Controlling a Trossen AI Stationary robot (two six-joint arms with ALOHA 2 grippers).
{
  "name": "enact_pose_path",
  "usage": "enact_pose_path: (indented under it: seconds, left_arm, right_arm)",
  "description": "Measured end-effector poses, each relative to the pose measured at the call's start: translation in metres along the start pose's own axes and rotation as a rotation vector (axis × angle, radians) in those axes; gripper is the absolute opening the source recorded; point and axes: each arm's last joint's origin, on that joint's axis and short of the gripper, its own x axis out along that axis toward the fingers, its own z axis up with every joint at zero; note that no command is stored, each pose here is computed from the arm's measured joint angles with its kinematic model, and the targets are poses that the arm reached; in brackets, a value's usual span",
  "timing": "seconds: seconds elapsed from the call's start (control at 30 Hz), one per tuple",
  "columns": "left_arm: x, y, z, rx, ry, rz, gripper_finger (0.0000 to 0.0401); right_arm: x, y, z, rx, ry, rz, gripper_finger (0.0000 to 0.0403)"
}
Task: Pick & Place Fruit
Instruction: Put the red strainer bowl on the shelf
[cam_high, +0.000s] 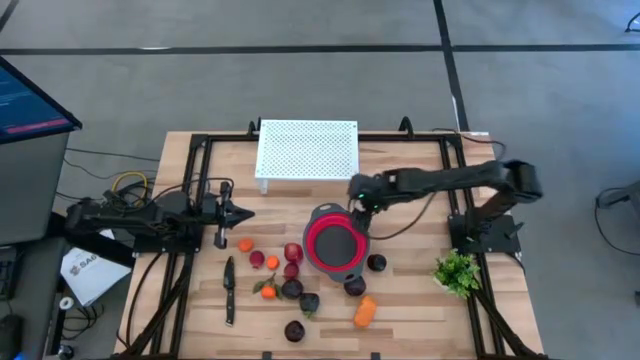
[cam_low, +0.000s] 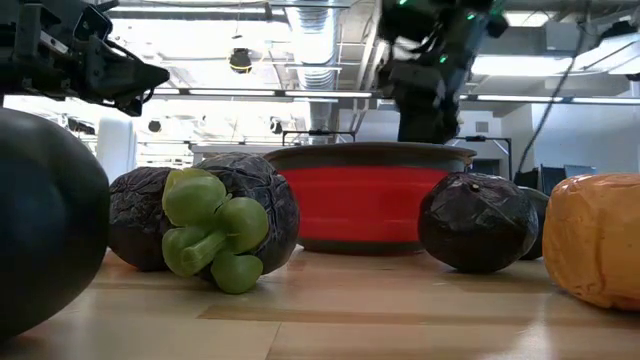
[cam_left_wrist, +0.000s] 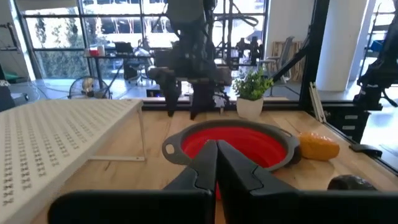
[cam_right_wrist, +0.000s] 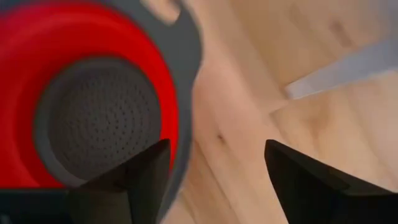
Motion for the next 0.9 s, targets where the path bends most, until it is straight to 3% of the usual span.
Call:
enact_pose_path:
  seconds: [0.13,0.27,0.6,0.77,0.9]
  left_arm:
    - [0.002,0.0,-0.002,0.001,0.026,0.0,0.0001]
    - [0.004,0.0,-0.004,0.001,0.042,-0.001,0.0001]
    - [0.005,0.0,-0.004,0.002,0.049,-0.001,0.0001]
    - [0.005,0.0,-0.004,0.001,0.044,-0.001,0.0001]
    - [0.005,0.0,-0.003,0.0,0.04,-0.001,0.0001]
  right_arm:
    - [0.02,0.012,0.004,-0.033,0.091,-0.023,0.0256]
    - [0.031,0.02,0.007,-0.059,0.116,-0.032,0.0225]
    - [0.031,0.019,0.015,-0.035,0.099,-0.008,0.0022]
    - [0.009,0.01,0.025,0.053,0.029,0.092,0.0038]
    - [-0.02,0.001,0.038,0.101,-0.098,0.226,0.0015]
